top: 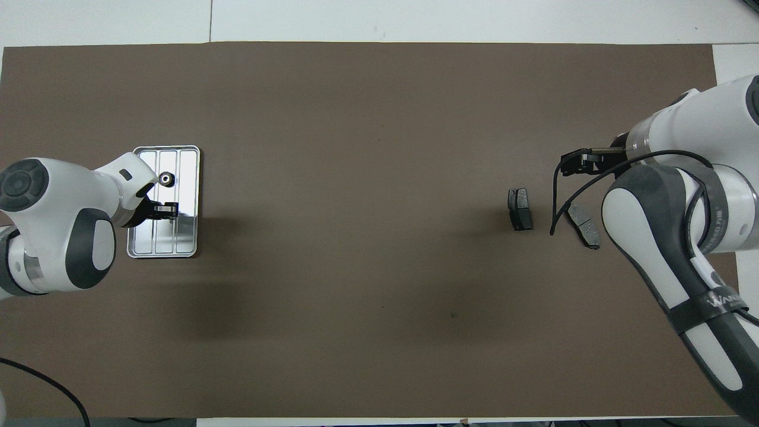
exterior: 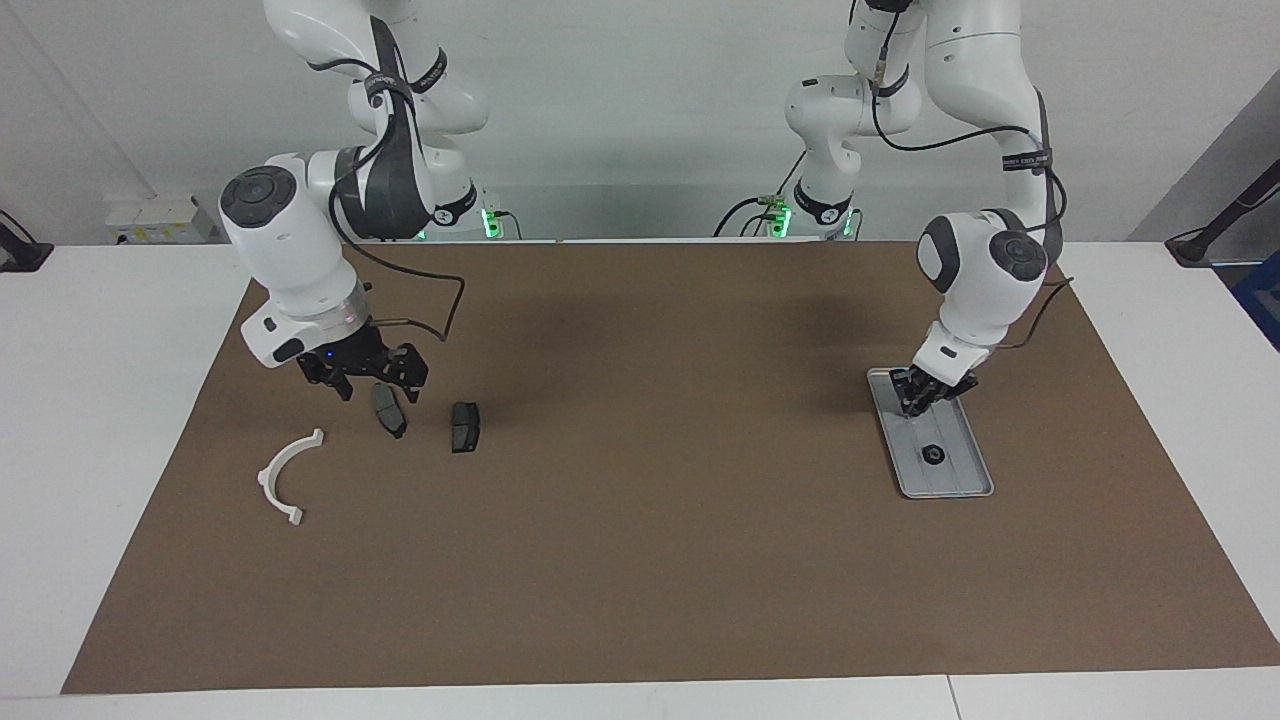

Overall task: Place bearing gear from tray to pile
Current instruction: 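Carry the part with the left gripper to mid-table and release it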

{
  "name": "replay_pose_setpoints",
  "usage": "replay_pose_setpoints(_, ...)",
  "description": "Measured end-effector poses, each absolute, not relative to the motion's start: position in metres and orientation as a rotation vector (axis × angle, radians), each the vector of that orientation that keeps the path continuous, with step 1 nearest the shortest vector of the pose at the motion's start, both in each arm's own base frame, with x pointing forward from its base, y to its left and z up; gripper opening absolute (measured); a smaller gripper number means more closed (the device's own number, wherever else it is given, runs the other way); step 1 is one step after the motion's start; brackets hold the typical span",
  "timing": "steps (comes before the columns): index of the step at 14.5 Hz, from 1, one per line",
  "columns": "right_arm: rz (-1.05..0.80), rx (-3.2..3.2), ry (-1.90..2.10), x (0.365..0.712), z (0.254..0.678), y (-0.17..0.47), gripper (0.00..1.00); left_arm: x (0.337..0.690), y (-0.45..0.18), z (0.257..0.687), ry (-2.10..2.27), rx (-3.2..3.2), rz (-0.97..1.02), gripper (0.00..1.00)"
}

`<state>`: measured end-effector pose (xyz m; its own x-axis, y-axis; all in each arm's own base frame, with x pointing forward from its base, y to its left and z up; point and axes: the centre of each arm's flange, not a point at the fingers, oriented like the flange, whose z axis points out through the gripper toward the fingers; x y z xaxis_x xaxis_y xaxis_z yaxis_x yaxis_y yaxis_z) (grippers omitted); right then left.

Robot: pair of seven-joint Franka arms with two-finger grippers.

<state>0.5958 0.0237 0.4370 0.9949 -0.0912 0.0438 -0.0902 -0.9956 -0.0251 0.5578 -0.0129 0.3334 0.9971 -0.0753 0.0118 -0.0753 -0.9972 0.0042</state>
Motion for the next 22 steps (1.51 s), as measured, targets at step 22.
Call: replay_pose_setpoints(22,-0.080,-3.113,0.163,0.597,0.438,0.016,1.00,0.501,-0.390,0.295,0.402,3.130,0.170,0.24)
